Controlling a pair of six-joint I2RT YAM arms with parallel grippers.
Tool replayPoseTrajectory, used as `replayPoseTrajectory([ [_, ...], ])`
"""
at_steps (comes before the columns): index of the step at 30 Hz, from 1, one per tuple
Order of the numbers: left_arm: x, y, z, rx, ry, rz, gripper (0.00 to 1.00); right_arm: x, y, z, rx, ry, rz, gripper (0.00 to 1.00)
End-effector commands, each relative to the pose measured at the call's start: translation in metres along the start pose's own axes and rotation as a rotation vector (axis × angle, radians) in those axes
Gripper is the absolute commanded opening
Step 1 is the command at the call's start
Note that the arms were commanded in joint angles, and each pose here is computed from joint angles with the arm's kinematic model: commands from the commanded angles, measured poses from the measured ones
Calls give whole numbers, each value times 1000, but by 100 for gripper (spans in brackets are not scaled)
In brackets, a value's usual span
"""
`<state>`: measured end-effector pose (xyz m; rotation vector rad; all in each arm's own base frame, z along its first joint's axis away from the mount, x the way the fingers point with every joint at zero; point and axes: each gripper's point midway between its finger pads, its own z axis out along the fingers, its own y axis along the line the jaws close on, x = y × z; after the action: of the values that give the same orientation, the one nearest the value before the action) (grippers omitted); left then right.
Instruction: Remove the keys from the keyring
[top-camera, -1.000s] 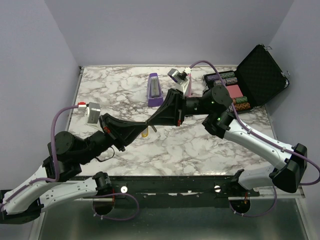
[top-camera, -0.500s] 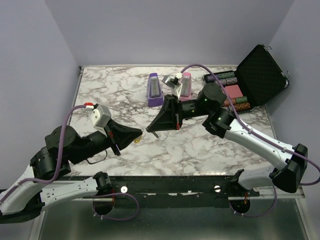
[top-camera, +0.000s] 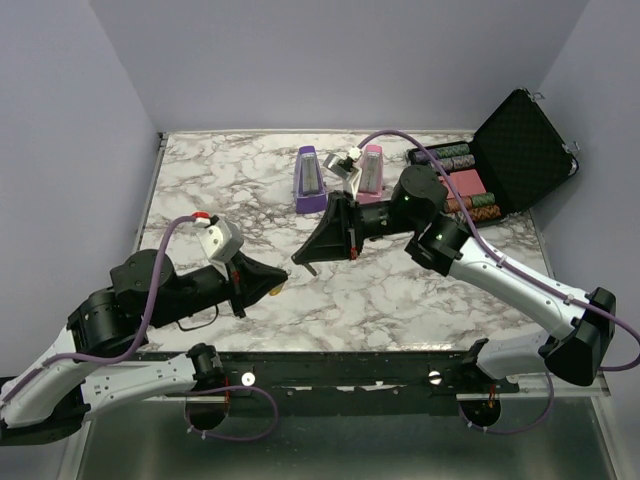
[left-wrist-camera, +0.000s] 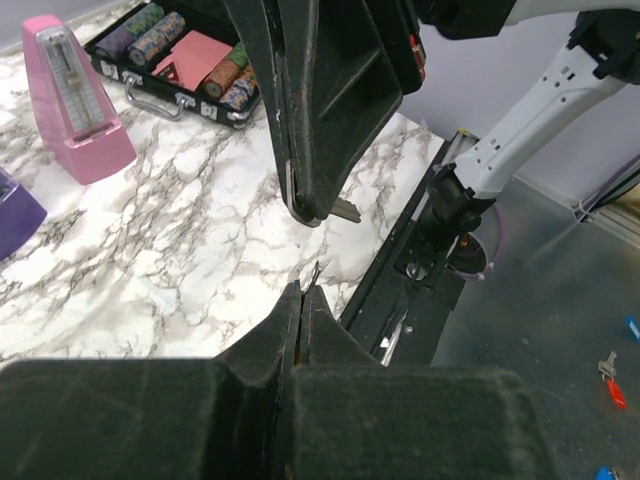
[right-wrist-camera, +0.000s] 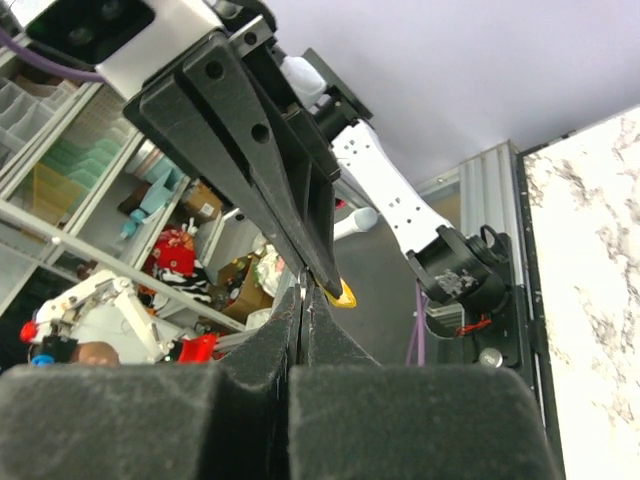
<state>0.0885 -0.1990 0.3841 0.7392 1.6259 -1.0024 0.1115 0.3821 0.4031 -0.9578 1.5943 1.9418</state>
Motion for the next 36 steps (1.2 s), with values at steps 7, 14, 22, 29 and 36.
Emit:
replayPoseTrajectory([
  [7,40,31,35,-181,119,-109,0,-3,-65,-16,387,-104,77,1],
  [14,64,66,50,-313,197,-226,0,9,-138,-53,796,-185,182,1],
  [22,104,109,57,-437,287,-349,0,21,-199,-96,1169,-287,306,1],
  [29,135,144,68,-517,338,-452,0,25,-241,-101,1349,-303,393,1],
  [36,157,169,72,-570,374,-498,0,48,-295,-71,1316,-247,441,1],
])
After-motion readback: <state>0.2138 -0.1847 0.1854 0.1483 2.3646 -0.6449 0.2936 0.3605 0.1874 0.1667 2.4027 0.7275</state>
